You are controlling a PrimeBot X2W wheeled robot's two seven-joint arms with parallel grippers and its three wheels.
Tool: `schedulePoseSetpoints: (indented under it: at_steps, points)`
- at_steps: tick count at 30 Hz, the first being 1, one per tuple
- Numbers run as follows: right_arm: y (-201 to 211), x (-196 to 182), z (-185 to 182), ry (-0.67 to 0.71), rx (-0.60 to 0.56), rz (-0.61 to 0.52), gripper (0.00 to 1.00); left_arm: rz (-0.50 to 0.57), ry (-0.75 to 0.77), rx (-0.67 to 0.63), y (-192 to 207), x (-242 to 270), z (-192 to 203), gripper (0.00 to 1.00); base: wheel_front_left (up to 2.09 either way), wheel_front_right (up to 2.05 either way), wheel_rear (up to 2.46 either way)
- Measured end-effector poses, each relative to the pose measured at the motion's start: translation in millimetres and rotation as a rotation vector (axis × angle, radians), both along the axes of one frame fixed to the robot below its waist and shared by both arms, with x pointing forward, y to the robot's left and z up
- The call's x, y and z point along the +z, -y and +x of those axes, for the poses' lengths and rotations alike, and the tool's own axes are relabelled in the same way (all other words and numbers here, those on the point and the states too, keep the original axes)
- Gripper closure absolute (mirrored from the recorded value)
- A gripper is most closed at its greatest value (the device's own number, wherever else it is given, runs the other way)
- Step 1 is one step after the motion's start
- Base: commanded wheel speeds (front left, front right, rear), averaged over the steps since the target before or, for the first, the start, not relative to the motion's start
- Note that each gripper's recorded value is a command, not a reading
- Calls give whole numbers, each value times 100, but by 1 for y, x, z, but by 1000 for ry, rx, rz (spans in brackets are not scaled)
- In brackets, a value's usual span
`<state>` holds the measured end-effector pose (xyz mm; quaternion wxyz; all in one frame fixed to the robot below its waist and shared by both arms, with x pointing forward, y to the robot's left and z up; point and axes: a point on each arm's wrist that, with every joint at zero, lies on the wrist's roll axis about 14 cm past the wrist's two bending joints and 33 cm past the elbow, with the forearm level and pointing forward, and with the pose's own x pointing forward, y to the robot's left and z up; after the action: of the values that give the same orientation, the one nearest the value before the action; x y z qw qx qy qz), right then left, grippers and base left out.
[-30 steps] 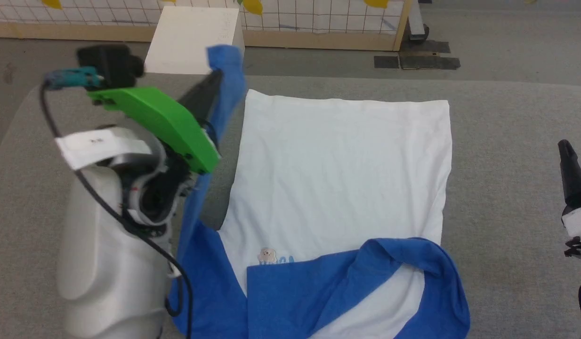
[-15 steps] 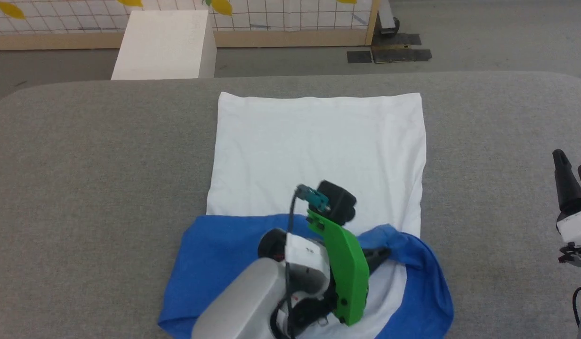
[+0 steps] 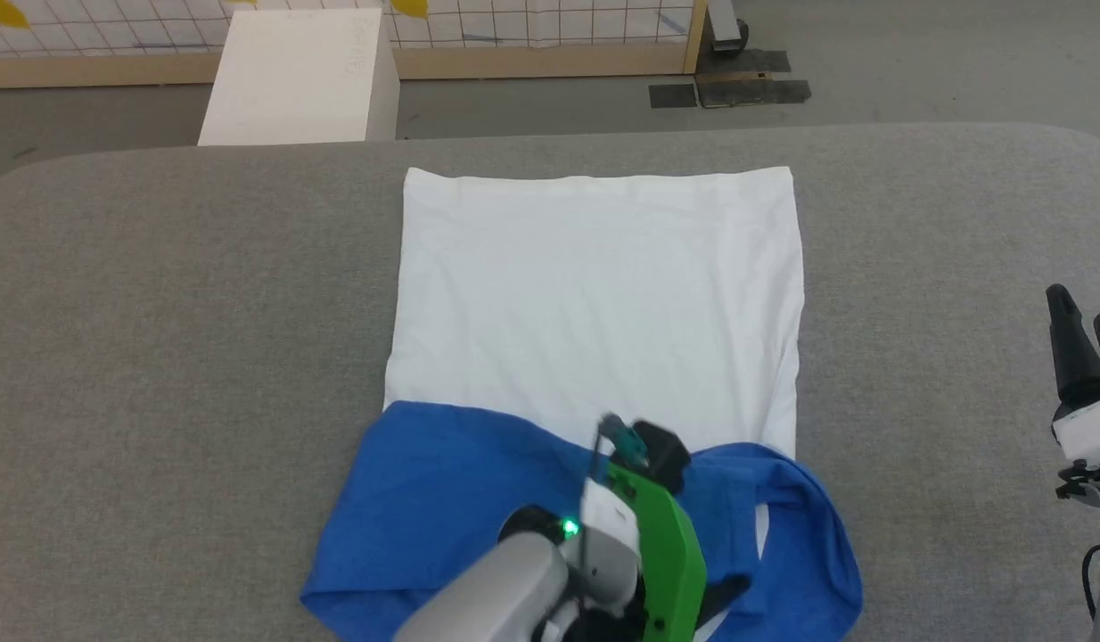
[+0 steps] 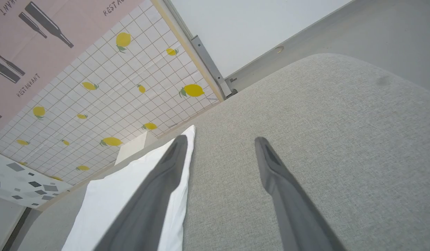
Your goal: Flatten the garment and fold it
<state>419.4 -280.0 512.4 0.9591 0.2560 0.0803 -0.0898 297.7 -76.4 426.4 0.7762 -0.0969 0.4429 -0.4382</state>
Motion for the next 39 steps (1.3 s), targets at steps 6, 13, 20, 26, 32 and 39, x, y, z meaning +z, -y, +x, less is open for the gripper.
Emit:
schedulePoseSetpoints:
  at_steps: [6,13,20,26,32,39]
  points:
    - [-11,3,4,8,31,0,0,-278,143,283,-17,81,73,0,0,0,0]
    - [-33,5,11,11,102,-23,0,-319,579,742,-141,149,168,0,0,0,0]
    - [-55,-4,23,-27,178,-42,0,-197,901,961,-227,149,182,0,0,0,0]
    - [-69,-2,57,-85,271,-142,0,-162,962,1045,-253,136,185,0,0,0,0]
    - [-80,-11,117,-268,396,-286,0,-144,980,1069,-258,123,197,0,0,0,0]
    - [-73,-43,175,-492,428,-434,0,-111,966,1086,-259,98,206,0,0,0,0]
